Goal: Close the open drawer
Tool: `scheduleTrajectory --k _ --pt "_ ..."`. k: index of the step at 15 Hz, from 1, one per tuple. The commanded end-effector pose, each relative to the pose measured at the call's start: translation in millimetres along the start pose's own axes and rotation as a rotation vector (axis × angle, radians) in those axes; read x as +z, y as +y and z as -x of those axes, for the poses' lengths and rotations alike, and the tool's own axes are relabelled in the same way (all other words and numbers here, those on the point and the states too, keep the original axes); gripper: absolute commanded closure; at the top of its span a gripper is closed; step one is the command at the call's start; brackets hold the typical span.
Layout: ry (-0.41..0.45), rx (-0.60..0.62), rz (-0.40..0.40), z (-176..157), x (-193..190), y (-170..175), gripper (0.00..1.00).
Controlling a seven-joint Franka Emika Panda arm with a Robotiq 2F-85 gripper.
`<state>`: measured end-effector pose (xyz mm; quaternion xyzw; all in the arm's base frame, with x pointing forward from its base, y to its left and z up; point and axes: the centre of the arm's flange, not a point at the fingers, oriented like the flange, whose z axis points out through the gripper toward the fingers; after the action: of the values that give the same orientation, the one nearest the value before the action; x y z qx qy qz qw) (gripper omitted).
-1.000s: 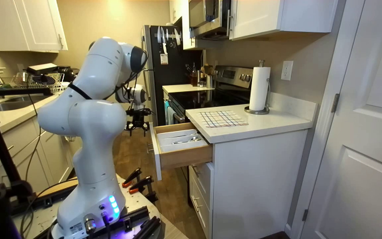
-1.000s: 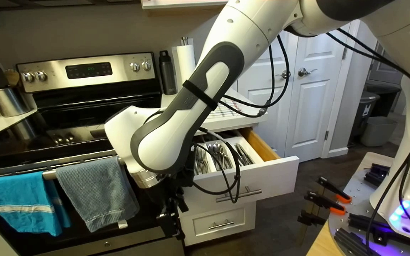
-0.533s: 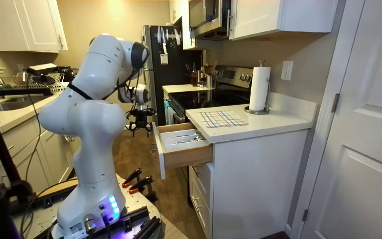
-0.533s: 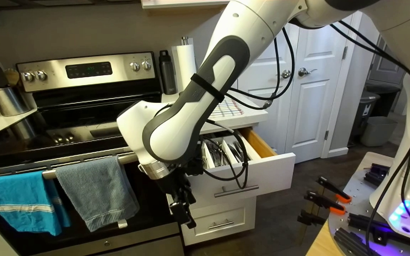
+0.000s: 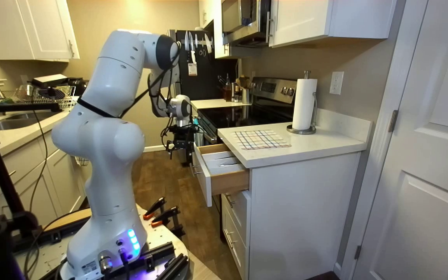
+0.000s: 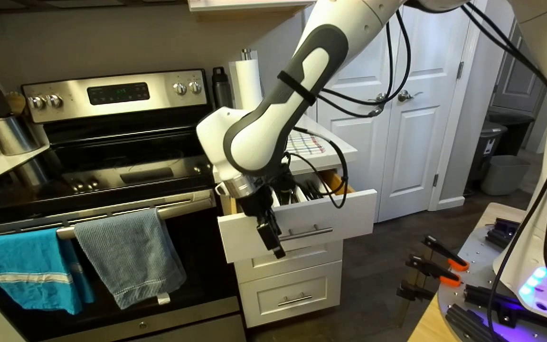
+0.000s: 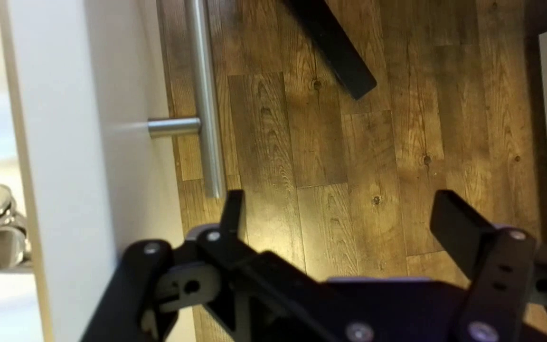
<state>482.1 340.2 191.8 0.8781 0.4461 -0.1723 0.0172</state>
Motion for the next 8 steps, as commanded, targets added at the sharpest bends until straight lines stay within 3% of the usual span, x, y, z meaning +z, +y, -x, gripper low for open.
scheduleTrajectory --k 1,4,7,8 --pt "0.068 0.064 -0.087 57 -18 79 0.00" --pt "0.135 0.139 -0.114 83 -42 123 0.00" --pt "0.249 0.166 -0.168 102 -79 117 0.00" --pt "0.184 0.182 -0.148 83 -55 139 0.00"
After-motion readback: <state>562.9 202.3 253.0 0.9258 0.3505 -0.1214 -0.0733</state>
